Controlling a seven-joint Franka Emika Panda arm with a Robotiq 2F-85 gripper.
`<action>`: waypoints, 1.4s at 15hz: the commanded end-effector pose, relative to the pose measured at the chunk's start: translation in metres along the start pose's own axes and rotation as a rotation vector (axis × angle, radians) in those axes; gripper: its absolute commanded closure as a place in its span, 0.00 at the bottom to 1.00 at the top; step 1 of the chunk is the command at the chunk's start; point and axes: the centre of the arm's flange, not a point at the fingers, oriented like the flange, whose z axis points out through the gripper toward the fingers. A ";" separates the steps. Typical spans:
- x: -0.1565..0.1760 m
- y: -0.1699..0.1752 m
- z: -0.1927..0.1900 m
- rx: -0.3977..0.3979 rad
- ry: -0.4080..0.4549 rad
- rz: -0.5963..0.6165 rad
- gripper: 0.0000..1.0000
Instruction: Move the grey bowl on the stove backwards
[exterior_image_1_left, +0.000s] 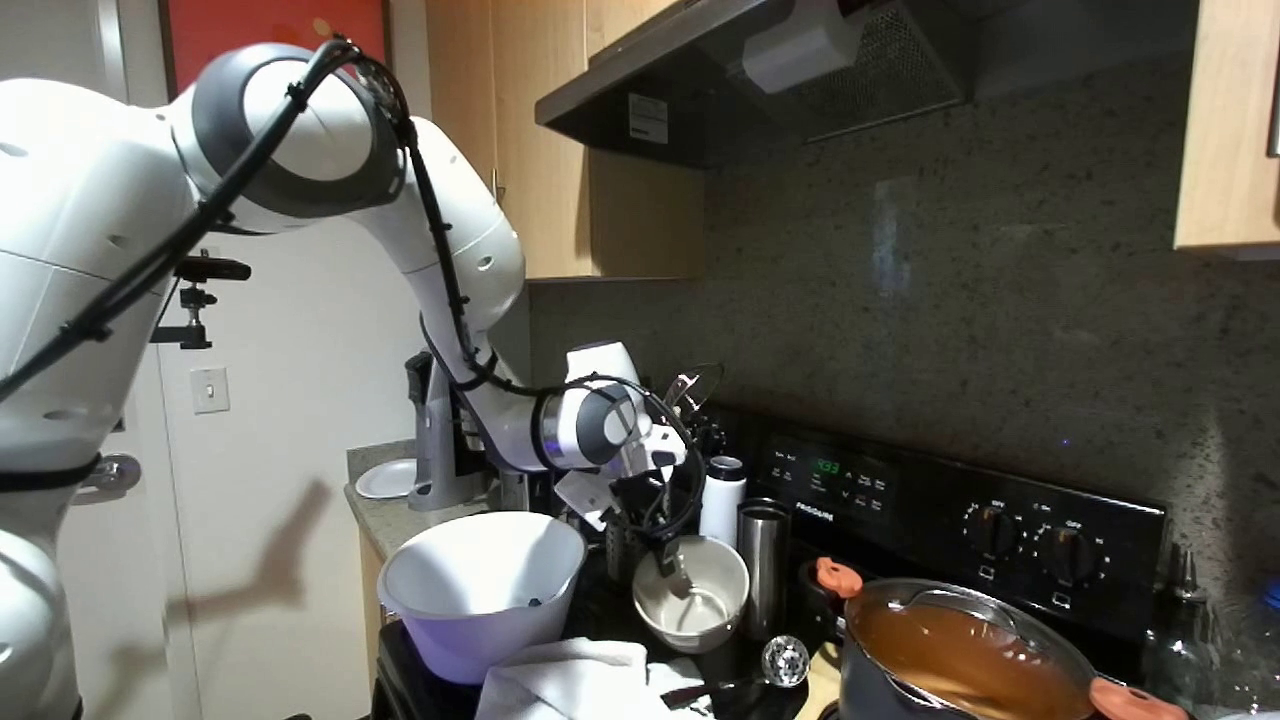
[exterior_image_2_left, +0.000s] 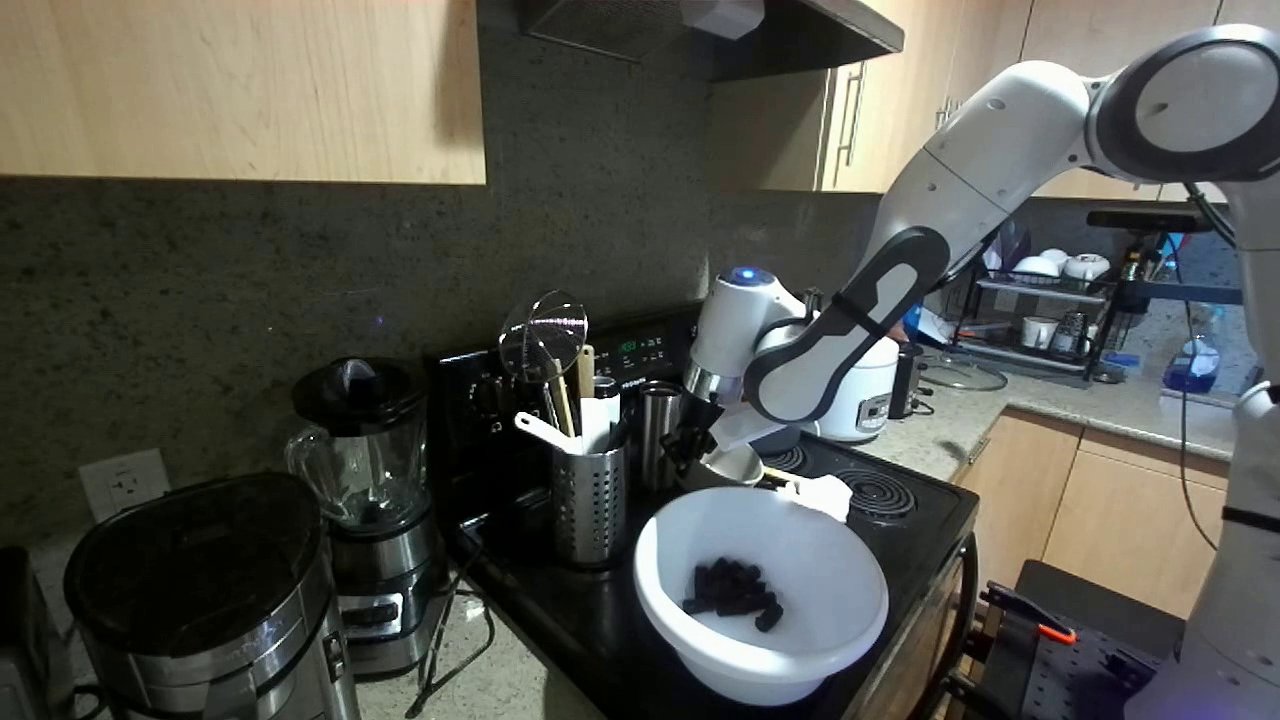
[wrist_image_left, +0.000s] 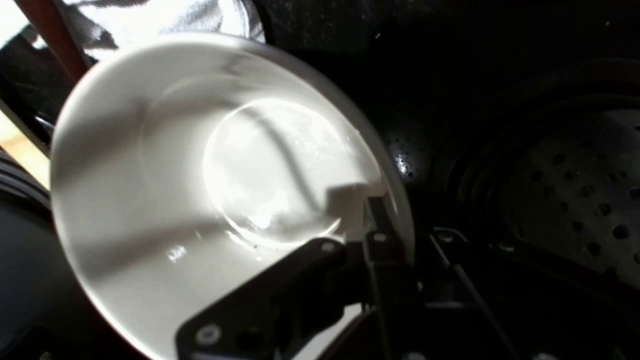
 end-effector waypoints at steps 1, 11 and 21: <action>0.008 -0.002 -0.002 -0.002 0.012 0.007 0.97; 0.017 -0.001 0.009 -0.011 -0.052 0.041 0.97; 0.021 -0.004 0.022 -0.053 -0.106 0.055 0.97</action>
